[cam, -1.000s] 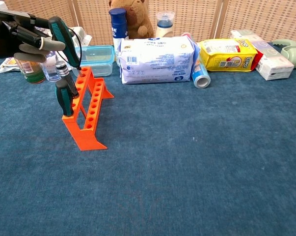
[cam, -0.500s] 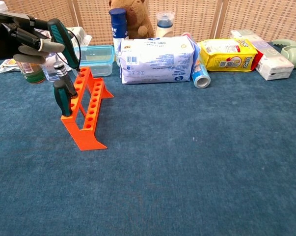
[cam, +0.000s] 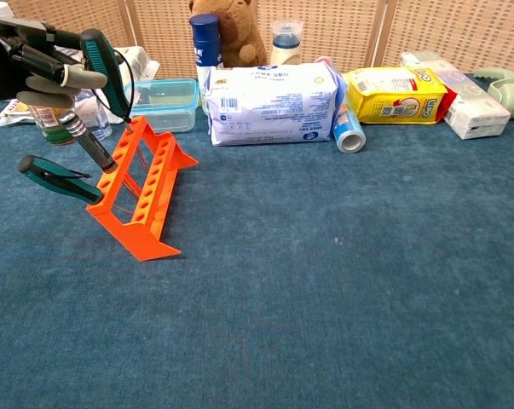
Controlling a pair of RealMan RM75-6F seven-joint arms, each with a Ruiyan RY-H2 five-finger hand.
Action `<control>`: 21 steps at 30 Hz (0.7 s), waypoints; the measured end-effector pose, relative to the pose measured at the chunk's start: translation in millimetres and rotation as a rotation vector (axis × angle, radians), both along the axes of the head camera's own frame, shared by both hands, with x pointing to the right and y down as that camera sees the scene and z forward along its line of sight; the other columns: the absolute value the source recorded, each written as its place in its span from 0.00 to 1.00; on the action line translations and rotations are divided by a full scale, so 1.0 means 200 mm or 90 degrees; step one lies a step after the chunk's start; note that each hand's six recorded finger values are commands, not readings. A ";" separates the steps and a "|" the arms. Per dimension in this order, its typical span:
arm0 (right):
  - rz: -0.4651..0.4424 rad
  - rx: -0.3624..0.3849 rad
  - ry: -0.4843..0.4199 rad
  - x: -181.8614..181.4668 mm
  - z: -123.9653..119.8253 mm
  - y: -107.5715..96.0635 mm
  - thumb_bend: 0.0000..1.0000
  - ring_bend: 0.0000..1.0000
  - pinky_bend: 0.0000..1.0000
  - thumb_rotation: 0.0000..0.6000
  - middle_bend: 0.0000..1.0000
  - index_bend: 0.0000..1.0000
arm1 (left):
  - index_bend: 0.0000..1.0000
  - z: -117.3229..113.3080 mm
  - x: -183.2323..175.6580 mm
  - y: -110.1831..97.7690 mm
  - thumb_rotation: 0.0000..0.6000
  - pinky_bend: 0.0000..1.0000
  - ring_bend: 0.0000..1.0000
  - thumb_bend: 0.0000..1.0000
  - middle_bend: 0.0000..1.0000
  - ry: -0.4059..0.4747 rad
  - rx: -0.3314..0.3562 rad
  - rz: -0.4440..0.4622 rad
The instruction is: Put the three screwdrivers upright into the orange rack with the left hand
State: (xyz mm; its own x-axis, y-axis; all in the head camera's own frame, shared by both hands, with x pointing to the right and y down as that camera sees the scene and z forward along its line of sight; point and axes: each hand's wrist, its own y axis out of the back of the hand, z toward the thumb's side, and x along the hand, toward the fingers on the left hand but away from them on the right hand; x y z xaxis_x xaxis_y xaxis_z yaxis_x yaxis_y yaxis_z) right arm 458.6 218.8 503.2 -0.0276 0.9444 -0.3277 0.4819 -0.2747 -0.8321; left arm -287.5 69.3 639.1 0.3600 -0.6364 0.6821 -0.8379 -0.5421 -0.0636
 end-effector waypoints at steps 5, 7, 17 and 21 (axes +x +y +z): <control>-0.001 -0.001 0.001 0.00 0.00 0.00 0.04 0.09 0.02 1.00 0.17 0.07 | 0.58 0.00 0.04 -0.01 1.00 0.95 0.98 0.47 0.94 0.010 0.010 0.007; -0.001 -0.001 0.001 0.00 0.00 0.00 0.04 0.09 0.02 1.00 0.17 0.07 | 0.58 0.01 0.06 -0.02 1.00 0.95 0.98 0.47 0.94 0.016 0.012 0.007; 0.001 0.000 0.001 0.00 0.00 0.00 0.04 0.09 0.02 1.00 0.17 0.07 | 0.58 0.00 0.15 -0.03 1.00 0.95 0.98 0.47 0.94 0.049 0.023 0.009; 0.000 0.001 0.001 0.00 0.00 0.00 0.04 0.09 0.02 1.00 0.17 0.07 | 0.58 -0.01 0.17 -0.02 1.00 0.95 0.98 0.47 0.94 0.066 0.025 0.002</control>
State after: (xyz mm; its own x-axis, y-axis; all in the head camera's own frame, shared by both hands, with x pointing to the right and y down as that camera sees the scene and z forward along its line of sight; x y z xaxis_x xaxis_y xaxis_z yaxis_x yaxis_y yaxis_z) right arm 459.2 218.6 503.1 -0.0282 0.9446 -0.3269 0.4810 -0.2738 -0.8329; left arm -252.9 64.5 638.1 0.4301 -0.6610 0.6150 -0.8392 -0.5438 0.0024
